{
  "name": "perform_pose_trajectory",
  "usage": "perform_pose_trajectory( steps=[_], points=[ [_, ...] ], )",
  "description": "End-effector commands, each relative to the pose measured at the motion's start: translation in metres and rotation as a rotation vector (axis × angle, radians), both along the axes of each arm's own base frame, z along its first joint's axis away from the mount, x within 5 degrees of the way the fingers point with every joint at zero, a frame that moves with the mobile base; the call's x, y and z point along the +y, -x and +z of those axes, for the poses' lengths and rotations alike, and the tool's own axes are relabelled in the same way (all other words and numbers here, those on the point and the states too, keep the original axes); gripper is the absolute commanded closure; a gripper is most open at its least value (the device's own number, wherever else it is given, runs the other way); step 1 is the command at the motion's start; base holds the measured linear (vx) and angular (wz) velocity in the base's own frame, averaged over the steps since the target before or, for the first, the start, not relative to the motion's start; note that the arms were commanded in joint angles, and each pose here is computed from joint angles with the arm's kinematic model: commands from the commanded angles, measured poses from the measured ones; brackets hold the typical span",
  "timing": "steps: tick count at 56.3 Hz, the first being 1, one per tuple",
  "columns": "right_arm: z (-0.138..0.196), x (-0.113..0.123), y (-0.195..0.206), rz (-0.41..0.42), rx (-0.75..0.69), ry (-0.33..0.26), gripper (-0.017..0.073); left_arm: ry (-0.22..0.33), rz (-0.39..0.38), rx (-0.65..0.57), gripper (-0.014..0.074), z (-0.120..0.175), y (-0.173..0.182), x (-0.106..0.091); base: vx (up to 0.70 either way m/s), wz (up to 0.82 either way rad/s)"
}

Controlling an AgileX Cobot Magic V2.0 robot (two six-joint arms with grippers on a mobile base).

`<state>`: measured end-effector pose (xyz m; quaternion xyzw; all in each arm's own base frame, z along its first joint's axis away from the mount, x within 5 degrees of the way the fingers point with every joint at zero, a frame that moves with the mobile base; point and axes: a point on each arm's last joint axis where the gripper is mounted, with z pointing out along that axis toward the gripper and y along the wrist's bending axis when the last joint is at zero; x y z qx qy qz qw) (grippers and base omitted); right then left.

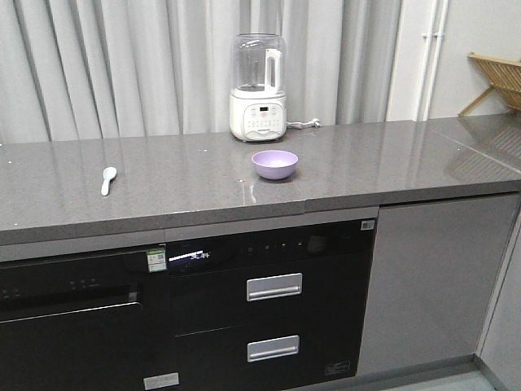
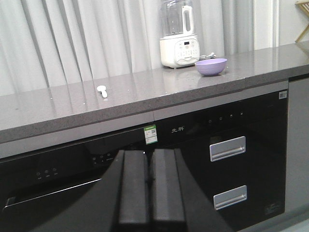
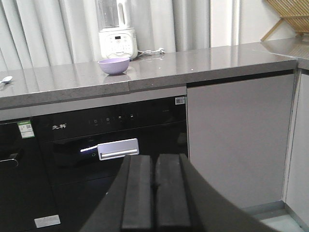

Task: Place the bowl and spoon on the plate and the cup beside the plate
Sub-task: 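Drive the base toward the white spoon and lavender bowl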

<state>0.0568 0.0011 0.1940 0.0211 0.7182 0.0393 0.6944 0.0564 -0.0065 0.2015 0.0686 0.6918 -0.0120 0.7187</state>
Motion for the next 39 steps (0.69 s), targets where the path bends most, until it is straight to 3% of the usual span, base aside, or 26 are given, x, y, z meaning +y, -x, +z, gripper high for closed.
perform_pose_trajectory(
  steps=[1,39],
  points=[
    [0.0064,0.0005,0.0003,0.004,-0.081,0.011,0.0565,0.022,-0.009,-0.122,0.0596,0.0167,0.0035,0.0000,0.06,-0.09],
    [0.0064,0.0005,0.0003,0.004,-0.081,0.011,0.0565,0.022,-0.009,-0.122,0.0596,0.0167,0.0035,0.0000,0.07,-0.07]
  ],
)
